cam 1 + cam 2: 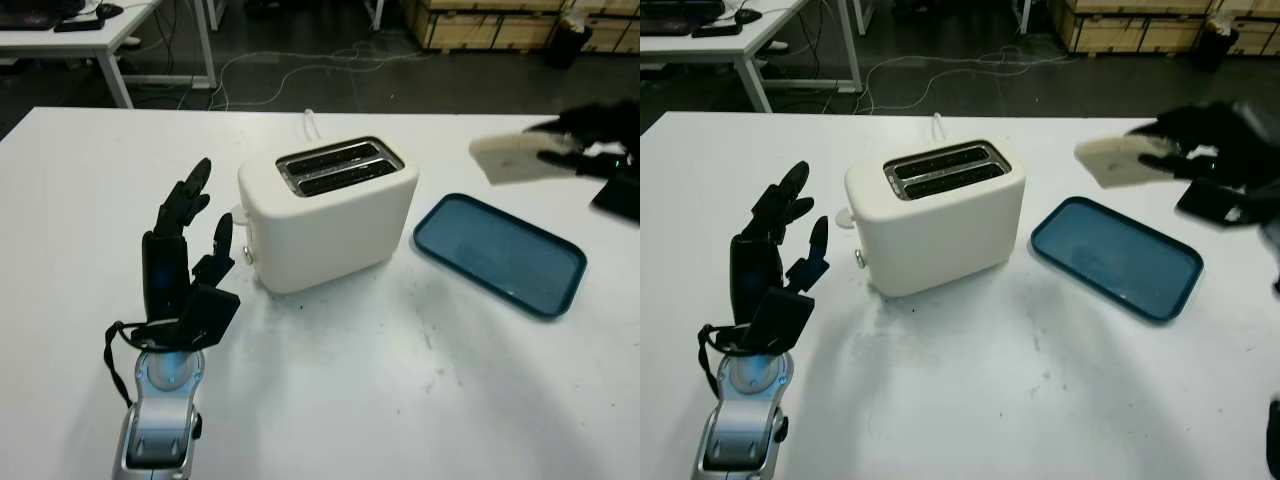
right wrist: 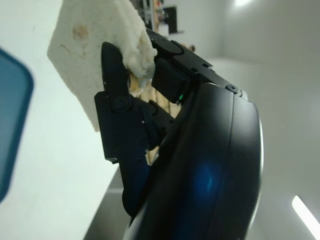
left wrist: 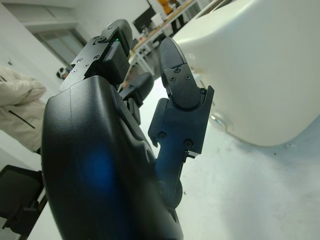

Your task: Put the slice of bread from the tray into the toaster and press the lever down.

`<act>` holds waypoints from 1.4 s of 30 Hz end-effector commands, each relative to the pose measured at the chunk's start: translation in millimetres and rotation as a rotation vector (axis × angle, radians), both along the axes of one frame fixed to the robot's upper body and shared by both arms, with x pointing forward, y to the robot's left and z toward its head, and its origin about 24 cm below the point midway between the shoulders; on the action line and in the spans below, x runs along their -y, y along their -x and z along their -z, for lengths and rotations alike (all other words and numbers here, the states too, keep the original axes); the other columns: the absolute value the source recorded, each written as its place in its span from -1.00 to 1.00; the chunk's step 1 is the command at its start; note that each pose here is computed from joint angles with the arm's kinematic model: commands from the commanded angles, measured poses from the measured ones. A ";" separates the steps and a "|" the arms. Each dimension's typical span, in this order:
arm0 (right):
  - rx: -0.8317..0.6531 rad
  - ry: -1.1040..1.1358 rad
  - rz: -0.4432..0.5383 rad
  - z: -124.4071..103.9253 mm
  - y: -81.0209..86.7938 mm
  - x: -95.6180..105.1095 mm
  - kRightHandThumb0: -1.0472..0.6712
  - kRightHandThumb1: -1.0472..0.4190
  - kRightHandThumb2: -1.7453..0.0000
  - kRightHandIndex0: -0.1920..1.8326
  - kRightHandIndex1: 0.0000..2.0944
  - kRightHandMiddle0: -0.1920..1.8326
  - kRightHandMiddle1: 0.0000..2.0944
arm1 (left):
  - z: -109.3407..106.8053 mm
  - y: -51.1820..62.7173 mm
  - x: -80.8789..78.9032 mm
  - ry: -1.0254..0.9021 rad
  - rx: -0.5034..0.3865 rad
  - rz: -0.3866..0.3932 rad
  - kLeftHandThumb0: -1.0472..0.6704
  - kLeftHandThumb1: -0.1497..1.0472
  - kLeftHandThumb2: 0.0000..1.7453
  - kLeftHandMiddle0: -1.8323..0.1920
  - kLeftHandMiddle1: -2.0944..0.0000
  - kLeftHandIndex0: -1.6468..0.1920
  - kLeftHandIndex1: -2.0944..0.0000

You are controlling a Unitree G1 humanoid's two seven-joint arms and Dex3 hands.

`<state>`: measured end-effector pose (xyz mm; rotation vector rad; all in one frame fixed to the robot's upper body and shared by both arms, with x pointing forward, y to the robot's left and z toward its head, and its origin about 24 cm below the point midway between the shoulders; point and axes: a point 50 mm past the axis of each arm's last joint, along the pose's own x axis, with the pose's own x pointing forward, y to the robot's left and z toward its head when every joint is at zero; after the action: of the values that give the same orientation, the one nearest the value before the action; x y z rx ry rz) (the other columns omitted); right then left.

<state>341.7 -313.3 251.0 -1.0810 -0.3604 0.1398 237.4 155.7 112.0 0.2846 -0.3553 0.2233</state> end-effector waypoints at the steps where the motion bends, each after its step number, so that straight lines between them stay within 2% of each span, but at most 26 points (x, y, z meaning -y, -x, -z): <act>1: 0.044 -0.002 -0.049 -30.6 -3.6 -7.5 -0.13 -0.83 0.92 0.43 -0.90 0.31 -0.99 | -2.0 -0.1 -0.9 -0.016 0.011 -0.007 -0.20 0.79 -0.40 0.73 0.09 0.35 0.96; 5: 0.026 -0.072 -0.178 -66.8 -13.1 -27.2 -0.16 -0.83 0.94 0.47 -0.93 0.33 -0.99 | -2.4 -0.3 -1.6 -0.023 0.009 -0.007 -0.20 0.79 -0.39 0.72 0.09 0.34 0.96; 8: 0.019 -0.061 -0.230 -87.4 -21.0 -46.8 -0.21 -0.82 0.96 0.51 -0.93 0.36 -0.98 | -2.7 -0.3 -1.7 -0.023 0.007 -0.006 -0.20 0.79 -0.40 0.72 0.10 0.34 0.96; 12: -0.001 -0.041 -0.258 -102.5 -32.2 -74.2 -0.22 -0.81 0.99 0.54 -0.94 0.39 -0.98 | -3.1 -0.5 -2.6 -0.020 0.013 -0.007 -0.20 0.79 -0.40 0.72 0.09 0.34 0.96; 15: -0.021 0.003 -0.295 -109.0 -39.0 -100.1 -0.15 -0.79 1.00 0.56 -0.94 0.41 -0.97 | -3.5 -0.3 -3.5 -0.024 0.013 -0.008 -0.21 0.79 -0.40 0.72 0.09 0.34 0.96; 17: -0.034 0.035 -0.321 -109.0 -42.5 -115.0 -0.13 -0.80 1.00 0.58 -0.94 0.43 -0.97 | -3.7 -0.1 -3.8 -0.030 0.012 -0.013 -0.21 0.79 -0.40 0.72 0.09 0.34 0.96; 24: -0.111 0.088 -0.409 -97.9 -52.6 -154.6 -0.40 -0.82 0.98 0.63 -0.93 0.47 -0.97 | -2.8 -0.2 -3.5 -0.024 0.019 -0.009 -0.20 0.79 -0.40 0.72 0.09 0.34 0.96; 28: -0.134 0.129 -0.421 -91.6 -56.4 -174.0 -0.40 -0.81 1.00 0.67 -0.90 0.51 -0.95 | -3.2 0.4 -3.0 -0.033 0.012 -0.013 -0.20 0.79 -0.40 0.72 0.09 0.33 0.96; 35: -0.197 0.247 -0.432 -80.7 -59.0 -199.4 -0.29 -0.82 0.99 0.63 -0.89 0.48 -0.97 | -2.2 0.7 -3.1 -0.030 0.018 -0.014 -0.19 0.79 -0.40 0.71 0.10 0.33 0.96; 42: -0.217 0.356 -0.443 -74.4 -58.0 -206.6 -0.32 -0.82 1.00 0.61 -0.87 0.48 -0.98 | -2.0 0.5 -2.5 -0.024 0.011 -0.012 -0.20 0.79 -0.39 0.71 0.11 0.34 0.97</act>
<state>403.0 -112.1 316.5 -1.2805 -0.3464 0.7230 237.2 159.1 112.8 0.2971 -0.3588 0.2329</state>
